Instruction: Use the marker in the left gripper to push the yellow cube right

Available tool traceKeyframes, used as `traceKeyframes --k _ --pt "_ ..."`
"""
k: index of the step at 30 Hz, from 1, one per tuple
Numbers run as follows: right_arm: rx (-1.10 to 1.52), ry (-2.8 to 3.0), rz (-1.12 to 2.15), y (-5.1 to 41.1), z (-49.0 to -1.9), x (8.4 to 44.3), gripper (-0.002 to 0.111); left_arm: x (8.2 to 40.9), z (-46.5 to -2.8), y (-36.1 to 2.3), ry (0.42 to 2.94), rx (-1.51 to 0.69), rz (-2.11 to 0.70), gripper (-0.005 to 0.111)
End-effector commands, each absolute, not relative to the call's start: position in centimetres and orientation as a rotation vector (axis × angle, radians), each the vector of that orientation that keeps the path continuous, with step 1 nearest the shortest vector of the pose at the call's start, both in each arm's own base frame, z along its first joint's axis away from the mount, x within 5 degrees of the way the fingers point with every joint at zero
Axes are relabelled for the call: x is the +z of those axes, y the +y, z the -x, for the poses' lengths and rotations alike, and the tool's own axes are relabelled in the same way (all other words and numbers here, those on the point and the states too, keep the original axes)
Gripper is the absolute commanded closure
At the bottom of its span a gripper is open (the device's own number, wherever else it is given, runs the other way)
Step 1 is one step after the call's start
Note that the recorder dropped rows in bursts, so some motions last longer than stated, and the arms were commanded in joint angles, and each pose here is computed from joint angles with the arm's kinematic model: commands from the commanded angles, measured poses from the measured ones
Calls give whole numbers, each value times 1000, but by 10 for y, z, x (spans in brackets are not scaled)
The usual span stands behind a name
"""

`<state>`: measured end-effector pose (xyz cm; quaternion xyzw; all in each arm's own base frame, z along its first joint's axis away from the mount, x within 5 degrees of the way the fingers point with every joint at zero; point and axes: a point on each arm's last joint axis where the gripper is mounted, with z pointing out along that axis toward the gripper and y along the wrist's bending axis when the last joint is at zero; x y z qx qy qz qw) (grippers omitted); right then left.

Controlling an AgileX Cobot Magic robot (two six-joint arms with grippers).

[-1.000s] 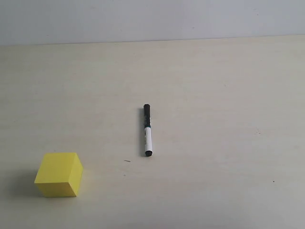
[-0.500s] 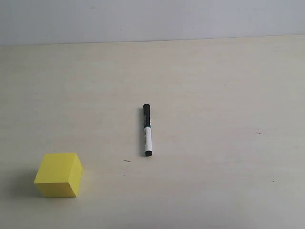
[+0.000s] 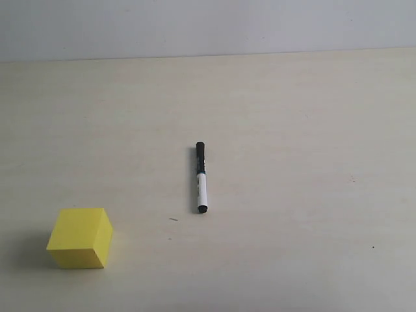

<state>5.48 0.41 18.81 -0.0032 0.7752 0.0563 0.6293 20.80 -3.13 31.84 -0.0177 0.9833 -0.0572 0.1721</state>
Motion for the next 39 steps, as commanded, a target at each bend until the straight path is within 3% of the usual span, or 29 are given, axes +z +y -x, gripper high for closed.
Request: traceKeyframes --k 1,11,15,18,26,39 --pt "121 1767 6 4 -55 188 108 303 -226 -80 2936 -272 -89 107" --pt "121 1767 6 4 -55 188 108 262 -256 -265 3001 -149 -437 107" --pt "121 1767 6 4 -55 188 108 237 -272 -302 2992 -105 -476 107" --pt "121 1767 6 4 -55 188 108 213 -280 -314 3031 -64 -444 102" --pt "121 1767 6 4 -55 188 108 186 -285 -320 3056 -39 -418 58" --pt "121 1767 6 4 -55 188 108 167 -292 -327 3034 -69 -357 59"
